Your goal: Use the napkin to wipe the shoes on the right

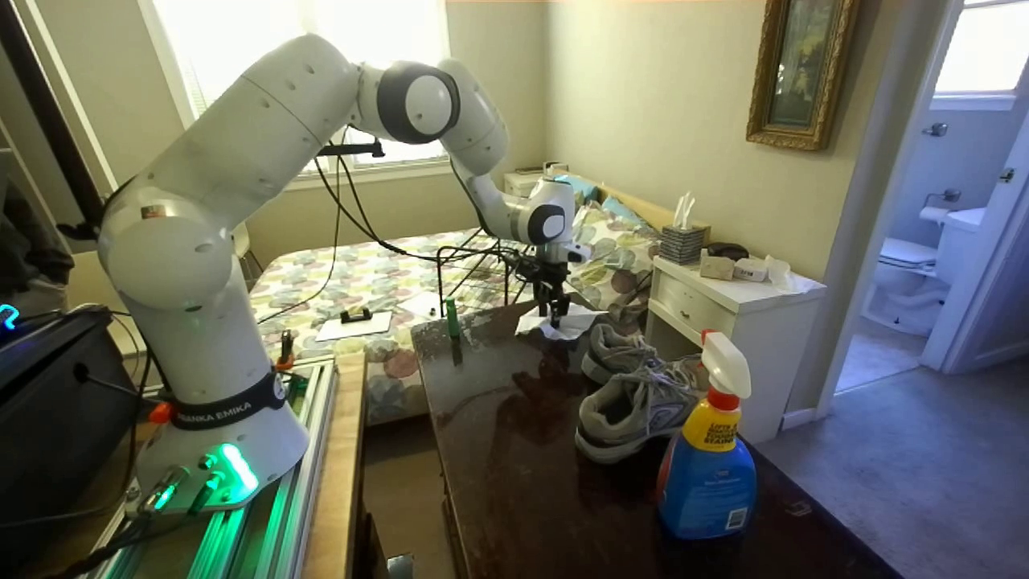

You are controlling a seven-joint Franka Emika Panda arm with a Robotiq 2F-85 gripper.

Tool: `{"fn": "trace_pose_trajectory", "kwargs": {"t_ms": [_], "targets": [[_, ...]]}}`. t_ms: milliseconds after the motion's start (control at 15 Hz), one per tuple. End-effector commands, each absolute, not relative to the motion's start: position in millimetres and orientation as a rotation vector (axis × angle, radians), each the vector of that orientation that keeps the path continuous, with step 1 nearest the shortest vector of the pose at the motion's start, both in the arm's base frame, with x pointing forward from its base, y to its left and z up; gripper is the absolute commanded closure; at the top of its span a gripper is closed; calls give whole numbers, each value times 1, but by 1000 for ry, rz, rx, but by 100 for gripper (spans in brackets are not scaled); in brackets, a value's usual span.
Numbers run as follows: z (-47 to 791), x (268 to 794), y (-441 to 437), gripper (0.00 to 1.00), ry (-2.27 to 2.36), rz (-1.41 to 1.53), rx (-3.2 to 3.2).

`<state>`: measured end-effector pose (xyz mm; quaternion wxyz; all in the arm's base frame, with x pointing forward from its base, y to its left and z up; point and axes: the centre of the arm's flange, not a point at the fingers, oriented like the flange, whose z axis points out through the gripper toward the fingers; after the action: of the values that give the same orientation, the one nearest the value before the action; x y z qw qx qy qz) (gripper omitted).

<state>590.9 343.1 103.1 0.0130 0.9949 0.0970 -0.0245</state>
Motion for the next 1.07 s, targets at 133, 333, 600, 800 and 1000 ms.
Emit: {"fn": "trace_pose_trajectory", "kwargs": {"t_ms": [133,333,600,800,1000], "targets": [[94,602,355,83,287,-121,3094],[98,602,354,99,271,-134,3075],[133,598,325,100,116,1,3070],[173,593,297,100,-69,186,3084],[208,578,264,100,-262,274,3088]]}}
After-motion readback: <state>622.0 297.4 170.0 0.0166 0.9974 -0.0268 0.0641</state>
